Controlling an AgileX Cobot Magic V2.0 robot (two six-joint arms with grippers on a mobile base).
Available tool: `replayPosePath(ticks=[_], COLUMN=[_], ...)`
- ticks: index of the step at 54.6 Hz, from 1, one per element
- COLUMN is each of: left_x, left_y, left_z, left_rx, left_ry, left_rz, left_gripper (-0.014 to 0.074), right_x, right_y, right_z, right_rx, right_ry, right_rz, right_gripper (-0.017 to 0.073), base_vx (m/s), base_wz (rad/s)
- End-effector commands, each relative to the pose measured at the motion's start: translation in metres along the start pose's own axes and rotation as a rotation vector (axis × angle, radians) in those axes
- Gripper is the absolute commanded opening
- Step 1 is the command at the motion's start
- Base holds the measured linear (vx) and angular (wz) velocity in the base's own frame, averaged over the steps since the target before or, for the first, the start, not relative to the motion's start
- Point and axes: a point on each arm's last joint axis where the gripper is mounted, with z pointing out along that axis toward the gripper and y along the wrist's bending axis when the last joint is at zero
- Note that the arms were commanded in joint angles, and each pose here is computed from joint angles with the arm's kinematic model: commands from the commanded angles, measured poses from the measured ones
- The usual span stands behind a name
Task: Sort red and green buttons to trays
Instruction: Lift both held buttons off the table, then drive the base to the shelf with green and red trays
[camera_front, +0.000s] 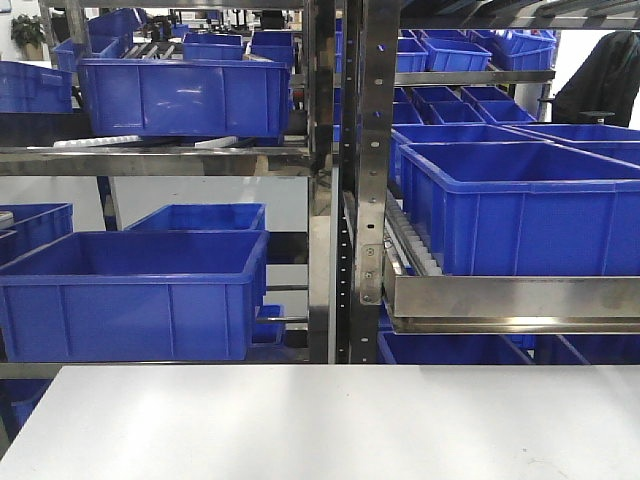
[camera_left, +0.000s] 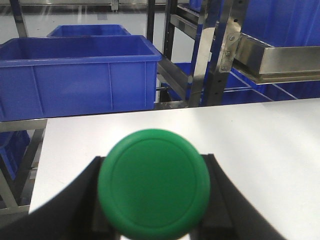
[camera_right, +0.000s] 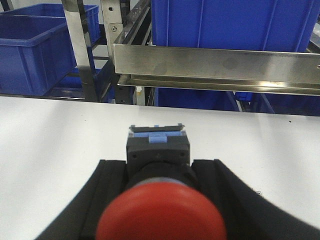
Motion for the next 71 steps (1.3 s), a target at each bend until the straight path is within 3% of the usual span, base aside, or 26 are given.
replayPosePath(ticks=[1, 34, 71], left_x=[-0.0153, -0.0153, -0.0154], left_y=[-0.0005, -0.0004, -0.0004], left_z=[-0.0035, -0.0035, -0.0036], left_rx=[-0.004, -0.005, -0.005], left_ry=[-0.105, -0.105, -0.106], left_rz=[-0.015, -0.015, -0.015], left_gripper=[0.0000, 0.0000, 0.0000], right_x=[-0.0166, -0.0166, -0.0166], right_y=[0.0002, 0.0002, 0.0002], right_z=[-0.0054, -0.0054, -0.0054], right_rx=[-0.003, -0.003, -0.003], right_ry=[-0.122, -0.122, -0.122], right_rz=[-0.015, -0.014, -0.014], right_gripper=[-0.0009, -0.0009, -0.0009], base_vx=[-0.02, -0.07, -0.16], base_wz=[-0.02, 0.05, 0.53])
